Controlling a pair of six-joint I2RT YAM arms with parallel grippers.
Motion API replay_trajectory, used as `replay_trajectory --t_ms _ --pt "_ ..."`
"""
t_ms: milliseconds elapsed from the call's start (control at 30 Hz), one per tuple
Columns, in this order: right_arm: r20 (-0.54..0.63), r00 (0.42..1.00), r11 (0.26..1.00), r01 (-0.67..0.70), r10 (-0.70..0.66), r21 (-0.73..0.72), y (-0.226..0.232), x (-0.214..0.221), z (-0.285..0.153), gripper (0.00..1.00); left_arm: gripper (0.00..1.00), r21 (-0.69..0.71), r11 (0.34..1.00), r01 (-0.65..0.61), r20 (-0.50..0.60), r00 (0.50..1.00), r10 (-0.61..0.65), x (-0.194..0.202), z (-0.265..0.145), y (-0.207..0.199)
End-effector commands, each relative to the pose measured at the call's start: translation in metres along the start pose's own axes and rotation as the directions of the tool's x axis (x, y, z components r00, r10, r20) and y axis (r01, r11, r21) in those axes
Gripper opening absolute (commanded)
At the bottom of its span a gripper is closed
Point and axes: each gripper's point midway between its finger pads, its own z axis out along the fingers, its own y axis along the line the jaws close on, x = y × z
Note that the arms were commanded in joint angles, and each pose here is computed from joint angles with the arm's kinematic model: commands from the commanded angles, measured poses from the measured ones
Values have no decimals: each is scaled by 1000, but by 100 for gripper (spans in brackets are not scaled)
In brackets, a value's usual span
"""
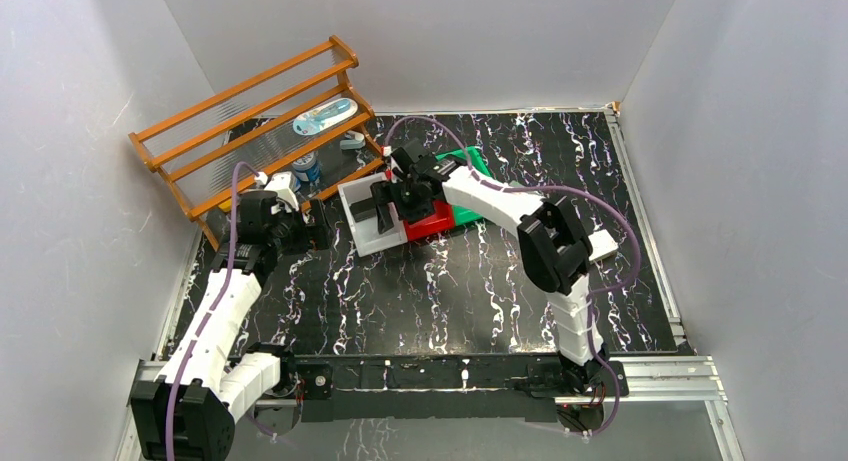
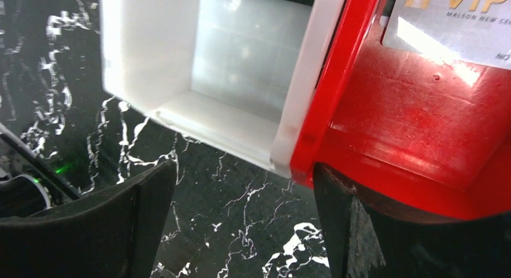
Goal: Take the credit cards out of the card holder
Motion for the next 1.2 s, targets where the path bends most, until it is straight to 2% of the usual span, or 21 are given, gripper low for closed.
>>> replay_trajectory --t_ms 0,100,167,200,267,367,500,633,767,1000,1067,1167 --pt "190 978 993 95 -81 -66 35 -50 -71 92 98 15 1000 -10 5 1000 10 -6 -2 -4" --pt "251 962 993 97 -110 64 16 -62 -91 94 98 22 1000 -8 -8 1000 8 -4 0 -5" --pt "303 944 975 65 -129 214 -11 -71 -110 96 98 22 1000 -8 -10 1000 8 -3 0 -5" --pt "330 934 944 24 -138 328 -35 -75 -122 97 98 22 1000 -8 -9 1000 8 -4 0 -5" --pt "379 918 886 -72 -121 458 -76 -80 -146 98 98 23 1000 -5 -9 1000 5 -3 0 -5" --pt "447 895 846 -231 -10 482 -134 -79 -178 98 98 24 1000 -4 -9 1000 4 -3 0 -6" --pt "519 843 819 -393 139 418 -199 -71 -208 98 98 18 1000 -5 -7 1000 5 -4 0 -5" --pt "466 828 743 -519 312 424 -266 -46 -195 98 98 18 1000 -3 -4 1000 3 -4 -1 -5" --pt "414 807 688 -582 422 434 -304 -32 -173 96 98 19 1000 0 7 1000 0 -6 -3 -5" --pt "332 805 628 -592 491 505 -344 -16 -137 95 98 6 1000 -4 41 999 3 -10 -11 -4" --pt "297 808 632 -584 508 509 -347 -8 -124 94 98 4 1000 -4 48 999 4 -12 -12 -4" --pt "240 801 608 -579 549 543 -351 15 -110 92 98 6 1000 -5 50 999 4 -12 -12 -4"
